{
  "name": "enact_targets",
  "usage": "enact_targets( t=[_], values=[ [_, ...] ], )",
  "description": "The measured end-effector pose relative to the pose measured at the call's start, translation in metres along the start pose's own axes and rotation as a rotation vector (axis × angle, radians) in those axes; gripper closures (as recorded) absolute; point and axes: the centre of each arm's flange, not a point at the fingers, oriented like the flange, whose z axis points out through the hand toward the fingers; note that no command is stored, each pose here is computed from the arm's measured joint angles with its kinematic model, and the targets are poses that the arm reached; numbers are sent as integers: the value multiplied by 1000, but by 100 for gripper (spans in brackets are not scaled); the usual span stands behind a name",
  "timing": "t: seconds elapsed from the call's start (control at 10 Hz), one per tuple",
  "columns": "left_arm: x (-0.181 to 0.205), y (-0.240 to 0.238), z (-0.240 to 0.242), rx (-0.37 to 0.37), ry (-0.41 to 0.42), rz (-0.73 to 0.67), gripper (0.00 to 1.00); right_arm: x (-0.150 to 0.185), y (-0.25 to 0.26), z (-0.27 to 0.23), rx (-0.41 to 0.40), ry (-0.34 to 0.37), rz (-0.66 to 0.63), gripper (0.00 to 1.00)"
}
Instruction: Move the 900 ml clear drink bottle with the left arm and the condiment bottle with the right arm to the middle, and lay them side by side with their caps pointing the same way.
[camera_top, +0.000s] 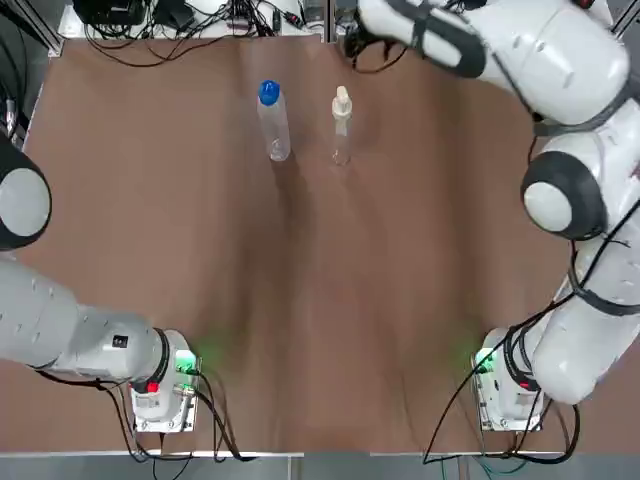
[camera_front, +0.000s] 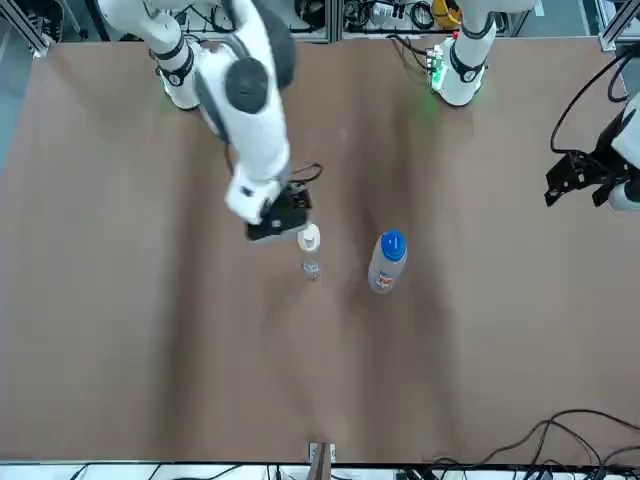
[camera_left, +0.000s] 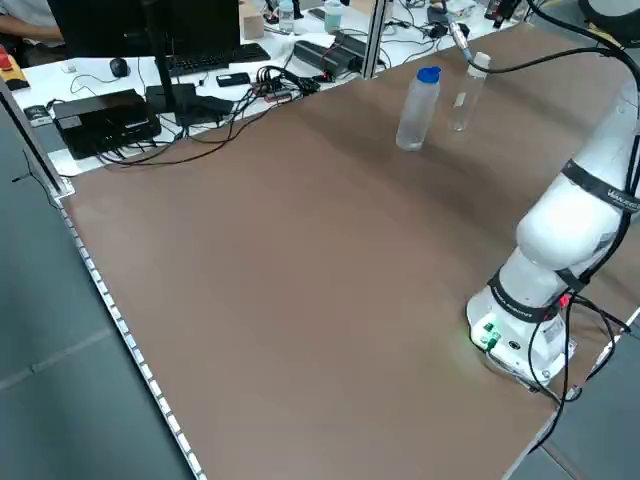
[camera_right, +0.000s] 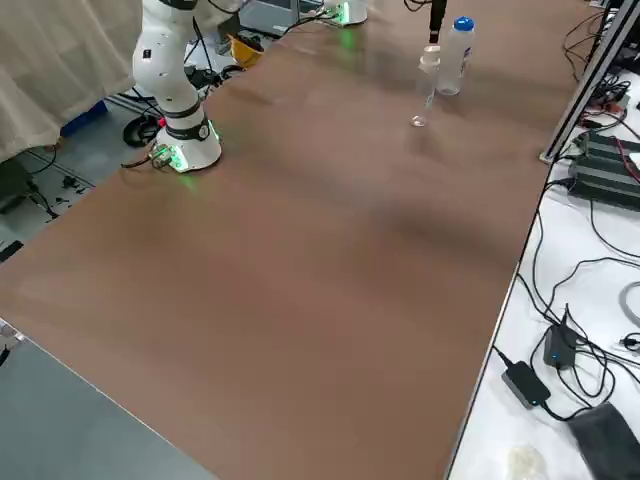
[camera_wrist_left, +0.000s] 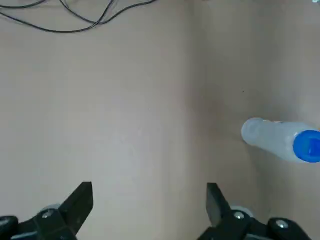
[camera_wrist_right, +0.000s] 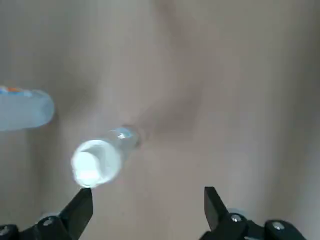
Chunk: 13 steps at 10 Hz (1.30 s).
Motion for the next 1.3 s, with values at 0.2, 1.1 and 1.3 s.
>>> enact_targets(
  t=[0.2, 1.1, 1.3],
  values=[
    [1, 2, 3, 0, -5, 3, 0, 8, 78, -39, -6, 9, 76, 1],
    [2, -5, -19, -19, 38, -115, 0, -61, 366, -119, 20, -134, 260, 1],
    [2, -5, -19, -18, 35, -102, 0, -86, 391, -116, 21, -156, 284, 1]
  ],
)
